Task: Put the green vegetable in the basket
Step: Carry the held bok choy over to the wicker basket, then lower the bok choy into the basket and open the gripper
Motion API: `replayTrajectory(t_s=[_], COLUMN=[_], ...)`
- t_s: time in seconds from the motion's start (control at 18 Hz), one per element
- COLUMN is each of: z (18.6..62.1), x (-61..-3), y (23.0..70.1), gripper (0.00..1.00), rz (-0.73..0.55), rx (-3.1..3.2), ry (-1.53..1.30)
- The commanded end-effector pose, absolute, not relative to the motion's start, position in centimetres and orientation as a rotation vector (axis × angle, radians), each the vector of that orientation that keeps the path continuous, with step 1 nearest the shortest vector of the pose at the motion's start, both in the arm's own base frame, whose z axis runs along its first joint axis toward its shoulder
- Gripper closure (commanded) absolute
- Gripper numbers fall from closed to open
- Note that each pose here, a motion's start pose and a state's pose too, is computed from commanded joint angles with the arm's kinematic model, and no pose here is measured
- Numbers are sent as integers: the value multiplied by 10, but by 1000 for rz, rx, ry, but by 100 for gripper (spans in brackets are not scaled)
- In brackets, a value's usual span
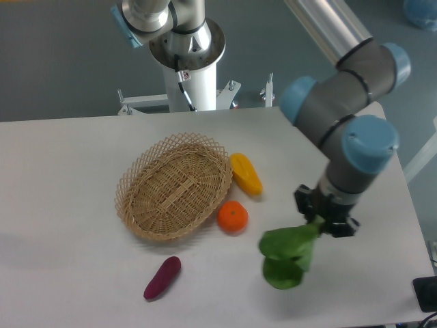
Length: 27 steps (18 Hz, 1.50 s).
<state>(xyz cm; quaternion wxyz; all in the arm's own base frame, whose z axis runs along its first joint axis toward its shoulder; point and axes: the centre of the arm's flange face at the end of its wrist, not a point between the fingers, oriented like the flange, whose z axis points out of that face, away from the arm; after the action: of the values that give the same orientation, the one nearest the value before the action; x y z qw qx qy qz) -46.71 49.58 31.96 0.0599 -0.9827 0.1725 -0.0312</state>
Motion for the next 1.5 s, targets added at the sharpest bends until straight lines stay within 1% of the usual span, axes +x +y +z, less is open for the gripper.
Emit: replayTrajectory(t_s=[0.33,0.61,0.72,0.94,1.0,1.17,1.22,1.39,1.5], z=[311,282,280,255,250,247,247,243,243], x=[-373,-299,-287,-260,-255,-250,-249,-248,-247], y=[505,504,510,501,497,500,502,502,503], gripper=[73,73,73,73,71,70,68,53,33], rz=[-219,-329,-314,-387,-403,-370,-370,-377,-377], rx=[-2918,-2923,-2912,-2926,-2933,-2947,-2951,-2958,-2956], ry=[643,761,789,818,816,766,762,754,761])
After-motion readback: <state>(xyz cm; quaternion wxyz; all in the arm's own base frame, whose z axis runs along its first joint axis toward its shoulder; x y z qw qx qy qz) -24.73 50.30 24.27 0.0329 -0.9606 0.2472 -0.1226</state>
